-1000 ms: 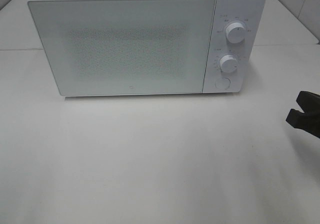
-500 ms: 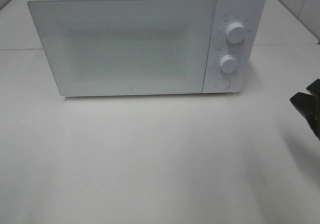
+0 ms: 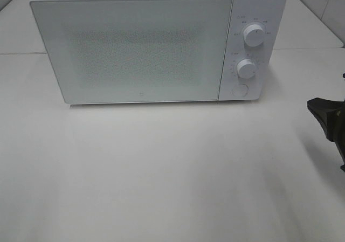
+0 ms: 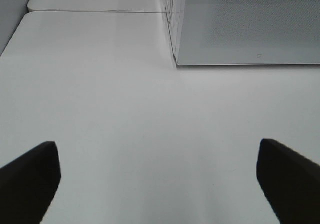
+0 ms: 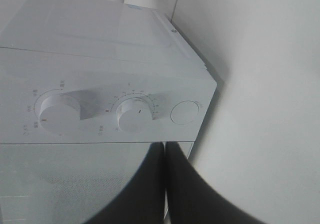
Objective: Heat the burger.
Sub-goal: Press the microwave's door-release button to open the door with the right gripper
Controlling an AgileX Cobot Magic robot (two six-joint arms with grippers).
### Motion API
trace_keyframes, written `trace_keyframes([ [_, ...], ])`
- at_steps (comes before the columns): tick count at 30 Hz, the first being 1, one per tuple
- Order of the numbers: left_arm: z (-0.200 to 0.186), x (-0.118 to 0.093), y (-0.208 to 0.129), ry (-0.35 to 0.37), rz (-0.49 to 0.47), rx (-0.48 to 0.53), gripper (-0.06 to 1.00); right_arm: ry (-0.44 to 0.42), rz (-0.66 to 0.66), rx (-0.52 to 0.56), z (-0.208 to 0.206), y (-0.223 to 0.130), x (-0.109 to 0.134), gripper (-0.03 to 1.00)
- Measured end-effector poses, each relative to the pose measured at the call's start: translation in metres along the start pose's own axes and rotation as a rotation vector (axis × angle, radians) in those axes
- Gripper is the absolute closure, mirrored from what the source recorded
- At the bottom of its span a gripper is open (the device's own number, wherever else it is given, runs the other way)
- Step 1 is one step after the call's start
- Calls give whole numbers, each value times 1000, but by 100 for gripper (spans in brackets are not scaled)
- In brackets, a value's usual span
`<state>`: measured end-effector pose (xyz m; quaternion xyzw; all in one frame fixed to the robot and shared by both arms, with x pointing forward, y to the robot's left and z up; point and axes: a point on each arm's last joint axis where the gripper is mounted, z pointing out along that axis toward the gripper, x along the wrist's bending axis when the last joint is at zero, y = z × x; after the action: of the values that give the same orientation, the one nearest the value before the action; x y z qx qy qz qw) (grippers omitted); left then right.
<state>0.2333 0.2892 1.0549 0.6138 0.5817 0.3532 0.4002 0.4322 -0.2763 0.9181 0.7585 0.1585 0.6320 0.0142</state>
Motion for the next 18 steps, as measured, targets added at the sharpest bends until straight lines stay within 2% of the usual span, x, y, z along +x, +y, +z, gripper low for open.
trace_keyframes([
  [8,0,0,0,0,0,0,-5,-26,61,1,30,3,-4,95],
  [13,0,0,0,0,0,0,-5,-49,89,34,47,-20,-7,95],
  [18,0,0,0,0,0,0,-5,-58,106,22,55,-34,-6,95],
])
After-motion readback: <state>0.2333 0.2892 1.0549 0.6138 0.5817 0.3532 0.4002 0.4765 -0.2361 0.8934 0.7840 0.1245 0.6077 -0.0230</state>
